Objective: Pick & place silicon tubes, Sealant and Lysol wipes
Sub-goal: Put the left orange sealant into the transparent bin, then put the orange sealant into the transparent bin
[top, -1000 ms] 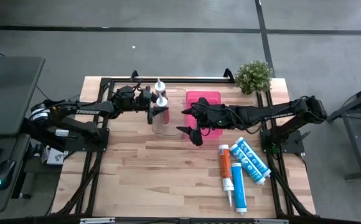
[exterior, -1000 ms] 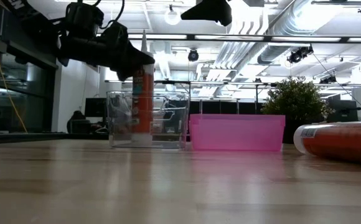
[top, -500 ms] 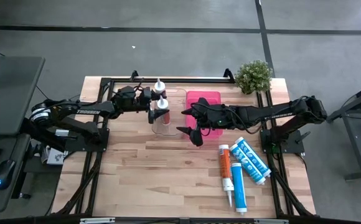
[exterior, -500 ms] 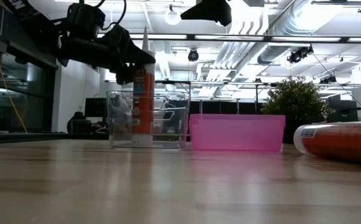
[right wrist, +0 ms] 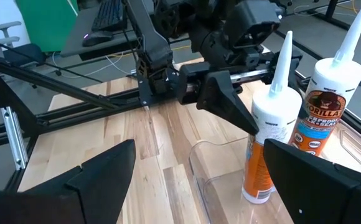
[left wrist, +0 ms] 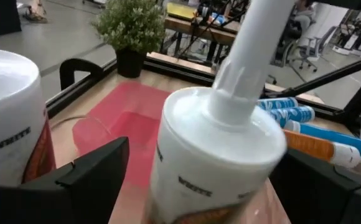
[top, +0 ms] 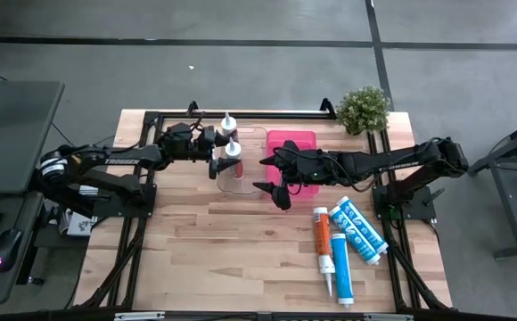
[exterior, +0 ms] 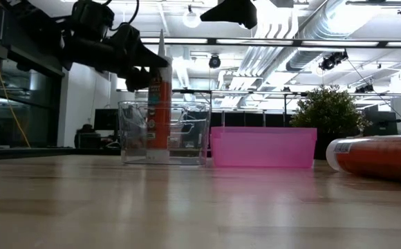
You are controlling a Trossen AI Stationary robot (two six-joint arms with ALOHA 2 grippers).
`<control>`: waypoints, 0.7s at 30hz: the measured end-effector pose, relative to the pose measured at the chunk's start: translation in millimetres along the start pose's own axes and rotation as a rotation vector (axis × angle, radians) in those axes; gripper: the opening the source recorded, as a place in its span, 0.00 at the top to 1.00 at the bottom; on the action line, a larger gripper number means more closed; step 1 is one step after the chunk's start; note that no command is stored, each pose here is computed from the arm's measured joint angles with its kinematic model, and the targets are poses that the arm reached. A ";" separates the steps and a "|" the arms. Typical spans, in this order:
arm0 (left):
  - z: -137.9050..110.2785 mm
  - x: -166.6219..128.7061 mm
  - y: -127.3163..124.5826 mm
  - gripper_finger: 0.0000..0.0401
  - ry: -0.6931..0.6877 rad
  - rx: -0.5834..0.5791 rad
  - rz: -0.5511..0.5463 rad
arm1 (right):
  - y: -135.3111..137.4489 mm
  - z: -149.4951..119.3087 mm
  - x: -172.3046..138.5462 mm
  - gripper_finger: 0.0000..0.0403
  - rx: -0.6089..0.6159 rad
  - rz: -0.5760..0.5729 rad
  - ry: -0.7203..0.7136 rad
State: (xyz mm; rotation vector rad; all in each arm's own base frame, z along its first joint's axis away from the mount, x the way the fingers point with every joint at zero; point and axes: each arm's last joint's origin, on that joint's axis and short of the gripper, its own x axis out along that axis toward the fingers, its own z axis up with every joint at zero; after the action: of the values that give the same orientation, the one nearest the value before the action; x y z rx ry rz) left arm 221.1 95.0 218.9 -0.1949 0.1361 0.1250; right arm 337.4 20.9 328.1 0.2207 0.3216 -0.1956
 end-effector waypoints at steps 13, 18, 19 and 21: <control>3.4 -23.5 -8.6 0.11 0.100 0.000 0.012 | 0.0 -0.1 0.1 0.14 0.002 0.000 0.000; 4.9 -39.0 -14.1 0.11 0.146 -0.016 0.017 | 1.4 -1.0 -0.2 0.14 -0.001 0.006 0.007; 4.9 -43.1 -15.6 0.11 0.159 -0.021 0.016 | 1.8 -1.6 -0.4 0.14 -0.006 0.006 0.012; 6.5 -51.3 -19.0 0.11 0.168 -0.024 0.004 | 3.6 -4.1 -1.0 0.14 -0.016 0.008 0.033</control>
State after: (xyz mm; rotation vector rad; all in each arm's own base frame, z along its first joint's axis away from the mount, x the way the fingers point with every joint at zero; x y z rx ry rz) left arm 174.1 72.1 236.3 -0.2292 0.3024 0.1144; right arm 336.0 25.5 325.3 0.2097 0.3544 -0.1816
